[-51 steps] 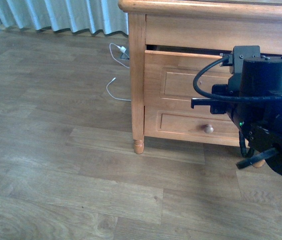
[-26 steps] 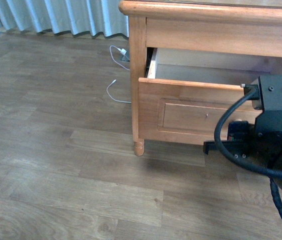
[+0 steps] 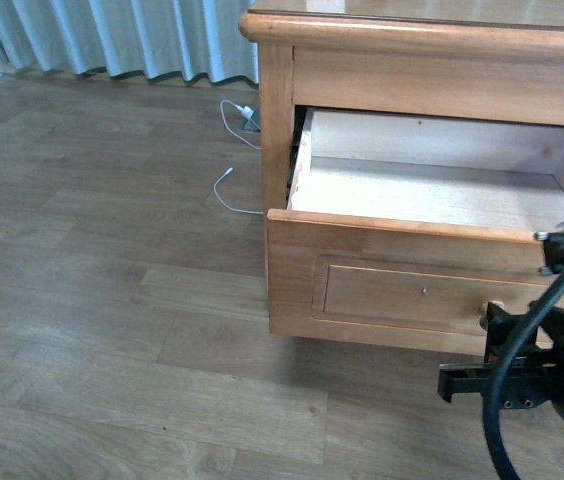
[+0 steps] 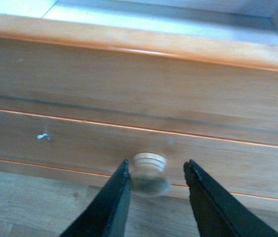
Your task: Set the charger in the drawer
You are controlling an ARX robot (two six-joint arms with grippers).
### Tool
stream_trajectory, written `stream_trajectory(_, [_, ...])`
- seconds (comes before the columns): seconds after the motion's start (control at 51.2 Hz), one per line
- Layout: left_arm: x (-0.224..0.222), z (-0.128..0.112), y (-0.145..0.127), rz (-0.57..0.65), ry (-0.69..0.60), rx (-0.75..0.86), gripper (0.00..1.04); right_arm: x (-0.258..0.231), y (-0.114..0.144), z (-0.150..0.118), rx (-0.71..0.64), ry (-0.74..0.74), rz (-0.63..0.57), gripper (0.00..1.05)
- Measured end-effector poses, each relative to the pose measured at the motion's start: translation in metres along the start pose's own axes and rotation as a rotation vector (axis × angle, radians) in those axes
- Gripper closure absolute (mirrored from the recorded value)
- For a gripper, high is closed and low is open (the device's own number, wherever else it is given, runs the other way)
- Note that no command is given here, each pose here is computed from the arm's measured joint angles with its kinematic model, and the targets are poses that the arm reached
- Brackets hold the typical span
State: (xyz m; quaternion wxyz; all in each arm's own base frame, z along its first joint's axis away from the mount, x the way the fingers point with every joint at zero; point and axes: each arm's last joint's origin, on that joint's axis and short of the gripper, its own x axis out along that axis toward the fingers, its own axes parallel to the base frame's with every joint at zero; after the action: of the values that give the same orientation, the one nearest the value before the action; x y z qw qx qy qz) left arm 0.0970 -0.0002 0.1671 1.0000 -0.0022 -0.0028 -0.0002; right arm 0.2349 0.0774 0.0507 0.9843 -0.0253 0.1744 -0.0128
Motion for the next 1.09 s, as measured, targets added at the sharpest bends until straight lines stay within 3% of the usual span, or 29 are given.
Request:
stream_trajectory(0.156, [0.000,0.000,0.000,0.000,0.000,0.000,0.06,-0.010,-0.009,0.006,0.018,-0.002,-0.042,0.38])
stream_trajectory(0.371, [0.000,0.000,0.000,0.000,0.000,0.000,0.06,-0.034,-0.018,0.028,0.041,-0.005,-0.010,0.06])
stream_trajectory(0.606, [0.000,0.000,0.000,0.000,0.000,0.000,0.06,-0.058,-0.031,0.081,0.101,-0.100,0.007,0.08])
stream_trajectory(0.762, [0.000,0.000,0.000,0.000,0.000,0.000,0.06,-0.075,-0.039,0.118,0.124,-0.228,0.081,0.08])
stream_trajectory(1.095, [0.000,0.000,0.000,0.000,0.000,0.000,0.06,-0.117,-0.067,0.141,0.130,-0.289,0.108,0.08])
